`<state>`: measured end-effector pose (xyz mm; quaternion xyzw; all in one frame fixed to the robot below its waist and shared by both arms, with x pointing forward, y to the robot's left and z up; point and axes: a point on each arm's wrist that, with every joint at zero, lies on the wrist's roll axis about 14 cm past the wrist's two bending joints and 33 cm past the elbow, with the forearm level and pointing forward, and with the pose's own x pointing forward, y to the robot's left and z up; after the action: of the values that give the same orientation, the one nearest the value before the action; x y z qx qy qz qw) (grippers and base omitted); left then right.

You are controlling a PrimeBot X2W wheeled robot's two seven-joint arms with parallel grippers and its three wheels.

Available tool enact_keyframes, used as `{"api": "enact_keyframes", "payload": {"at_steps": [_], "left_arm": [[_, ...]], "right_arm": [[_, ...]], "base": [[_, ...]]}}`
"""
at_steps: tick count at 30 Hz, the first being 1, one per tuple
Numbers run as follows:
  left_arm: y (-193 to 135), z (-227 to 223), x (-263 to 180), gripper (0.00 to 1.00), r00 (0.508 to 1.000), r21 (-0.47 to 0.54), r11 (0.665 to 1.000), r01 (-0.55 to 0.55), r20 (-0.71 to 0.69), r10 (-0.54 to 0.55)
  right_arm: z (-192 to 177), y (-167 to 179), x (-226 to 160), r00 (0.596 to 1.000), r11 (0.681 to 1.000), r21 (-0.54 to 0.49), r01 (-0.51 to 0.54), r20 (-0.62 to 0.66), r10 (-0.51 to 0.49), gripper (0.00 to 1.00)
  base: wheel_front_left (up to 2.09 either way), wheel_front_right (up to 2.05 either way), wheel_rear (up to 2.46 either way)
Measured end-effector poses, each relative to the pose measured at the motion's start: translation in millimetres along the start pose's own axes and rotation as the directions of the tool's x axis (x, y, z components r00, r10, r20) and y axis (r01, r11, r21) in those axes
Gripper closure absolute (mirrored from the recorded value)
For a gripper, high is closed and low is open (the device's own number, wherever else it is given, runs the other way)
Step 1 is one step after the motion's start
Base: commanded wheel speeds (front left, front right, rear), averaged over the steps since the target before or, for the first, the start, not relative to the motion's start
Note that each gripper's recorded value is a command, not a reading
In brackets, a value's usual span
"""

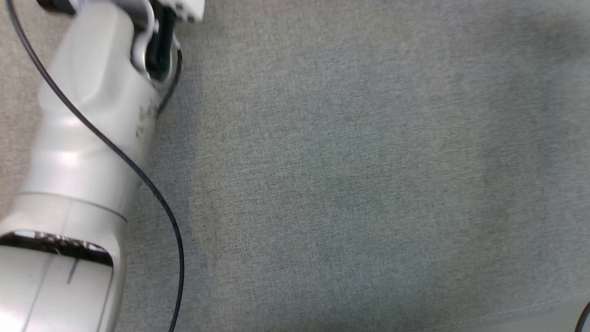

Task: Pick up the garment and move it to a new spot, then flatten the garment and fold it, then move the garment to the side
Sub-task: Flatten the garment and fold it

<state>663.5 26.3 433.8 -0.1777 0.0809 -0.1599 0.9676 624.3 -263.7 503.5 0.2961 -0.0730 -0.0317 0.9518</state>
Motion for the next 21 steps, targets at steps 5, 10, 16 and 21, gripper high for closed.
{"api": "enact_keyframes", "payload": {"at_steps": [5,10,16,21], "left_arm": [[-0.1,-16.6,-22.9,1.00,0.997,0.009,1.000,-0.013,-0.070,0.014],[-1.3,-36.7,-55.4,1.00,0.988,0.027,0.999,-0.020,-0.154,0.024],[-1.2,-45.4,-86.8,1.00,0.979,0.020,0.998,-0.051,-0.198,0.054],[-3.3,-55.9,-116.4,1.00,0.973,-0.026,0.996,-0.084,-0.220,0.076]], "right_arm": [[-10.9,-6.1,-27.2,0.997,0.999,0.022,0.033,-0.070,-0.031,1.00],[-17.5,-14.3,-58.2,0.988,0.995,0.050,0.083,-0.138,-0.075,1.00],[-25.4,-17.7,-91.1,0.970,0.988,0.086,0.128,-0.219,-0.107,1.00],[-25.6,-24.7,-117.4,0.959,0.976,0.120,0.180,-0.244,-0.146,1.00]], "base": [[0.00,0.00,0.00],[0.00,0.00,0.00],[0.00,0.00,0.00],[0.00,0.00,0.00]]}}
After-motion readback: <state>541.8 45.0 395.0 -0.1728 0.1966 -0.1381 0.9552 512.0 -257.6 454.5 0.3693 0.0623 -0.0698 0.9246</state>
